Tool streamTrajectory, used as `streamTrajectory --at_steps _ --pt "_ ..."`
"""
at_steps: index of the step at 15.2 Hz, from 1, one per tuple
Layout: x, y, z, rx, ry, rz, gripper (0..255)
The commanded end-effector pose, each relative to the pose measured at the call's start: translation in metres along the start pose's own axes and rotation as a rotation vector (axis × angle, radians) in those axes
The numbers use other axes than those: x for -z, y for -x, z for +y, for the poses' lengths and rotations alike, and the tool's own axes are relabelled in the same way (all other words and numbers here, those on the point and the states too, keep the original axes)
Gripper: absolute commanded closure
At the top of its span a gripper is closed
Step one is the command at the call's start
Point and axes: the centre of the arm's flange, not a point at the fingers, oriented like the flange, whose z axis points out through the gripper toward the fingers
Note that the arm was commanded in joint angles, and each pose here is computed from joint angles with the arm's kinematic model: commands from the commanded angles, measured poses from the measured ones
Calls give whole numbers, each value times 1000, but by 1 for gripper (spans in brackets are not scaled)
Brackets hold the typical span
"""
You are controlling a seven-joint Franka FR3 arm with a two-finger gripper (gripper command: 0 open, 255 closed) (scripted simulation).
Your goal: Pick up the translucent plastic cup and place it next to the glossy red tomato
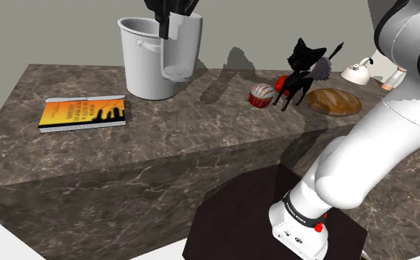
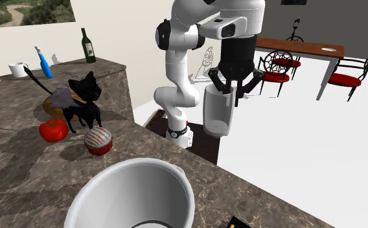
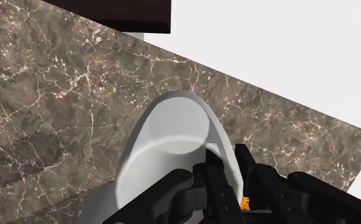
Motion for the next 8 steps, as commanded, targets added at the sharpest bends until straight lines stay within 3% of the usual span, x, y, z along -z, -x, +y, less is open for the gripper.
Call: streamTrajectory --at_steps 1,8 --pt "4 4 19 1 0 0 255" --pt "8 29 108 1 0 0 255"
